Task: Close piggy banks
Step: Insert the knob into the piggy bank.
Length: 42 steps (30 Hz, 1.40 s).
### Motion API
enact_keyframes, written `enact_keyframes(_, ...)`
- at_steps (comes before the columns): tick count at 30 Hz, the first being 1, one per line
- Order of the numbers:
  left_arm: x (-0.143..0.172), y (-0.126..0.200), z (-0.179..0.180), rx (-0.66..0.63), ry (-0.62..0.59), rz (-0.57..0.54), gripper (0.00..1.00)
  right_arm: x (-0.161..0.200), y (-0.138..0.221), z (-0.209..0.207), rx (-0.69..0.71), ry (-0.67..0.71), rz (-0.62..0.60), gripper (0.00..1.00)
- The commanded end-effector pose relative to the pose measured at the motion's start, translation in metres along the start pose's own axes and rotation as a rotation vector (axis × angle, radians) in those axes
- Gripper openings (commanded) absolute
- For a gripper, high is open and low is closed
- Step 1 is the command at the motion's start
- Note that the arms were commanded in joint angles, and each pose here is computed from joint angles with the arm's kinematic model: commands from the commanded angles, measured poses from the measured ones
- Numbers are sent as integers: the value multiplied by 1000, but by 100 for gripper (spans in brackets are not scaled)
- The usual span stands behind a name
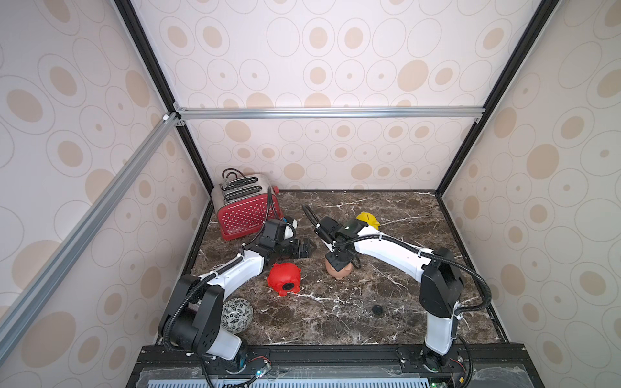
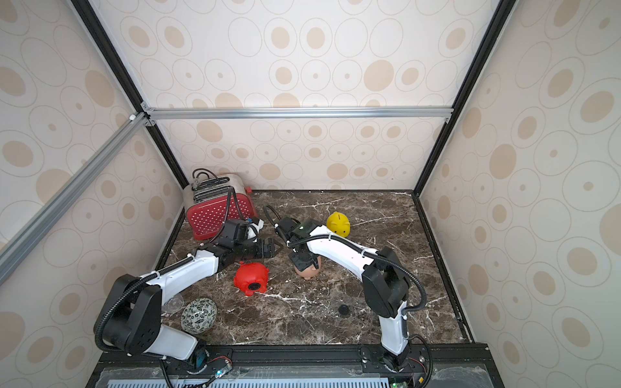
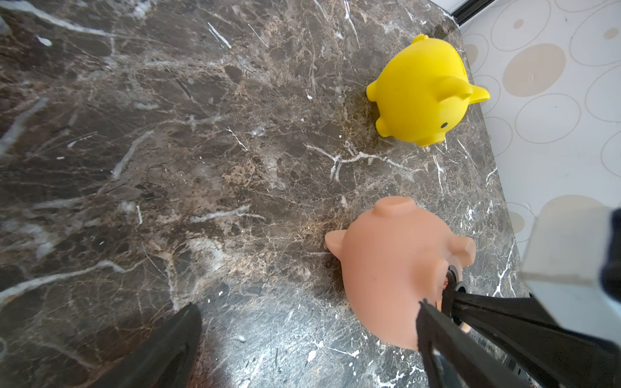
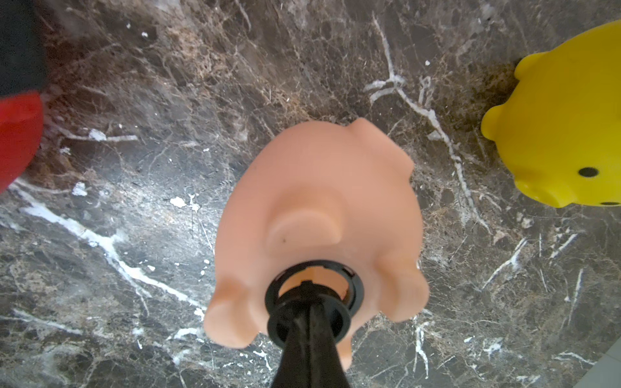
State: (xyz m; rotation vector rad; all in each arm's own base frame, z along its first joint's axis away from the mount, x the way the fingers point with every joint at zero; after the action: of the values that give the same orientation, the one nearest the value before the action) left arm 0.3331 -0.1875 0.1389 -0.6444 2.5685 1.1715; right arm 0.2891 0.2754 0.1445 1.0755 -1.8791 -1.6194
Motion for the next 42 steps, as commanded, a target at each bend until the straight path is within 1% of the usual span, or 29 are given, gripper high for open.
enact_keyframes(1, 1, 2, 1, -2, -21, 3, 99, -2, 0, -2, 24, -6, 15, 0)
enact_keyframes(19, 2, -1, 4, -9, -19, 12, 99, -5, -10, -8, 20, -38, 29, 0)
enact_keyframes(42, 3, -2, 5, -9, -19, 17, 99, -2, 2, -12, 32, -70, 35, 0)
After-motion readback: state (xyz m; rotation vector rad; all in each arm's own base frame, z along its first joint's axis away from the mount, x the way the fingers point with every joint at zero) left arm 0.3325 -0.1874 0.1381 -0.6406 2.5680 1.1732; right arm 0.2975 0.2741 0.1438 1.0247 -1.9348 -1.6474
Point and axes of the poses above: each gripper's point midway between its finger pads, its own y axis back along the fingers, its own z axis along the line the jaws close on, x = y × z, the point moved 3 cm from there along y, back along the fingers, and after that the axes turned 14 degrees about y, right-handed, at the moved point
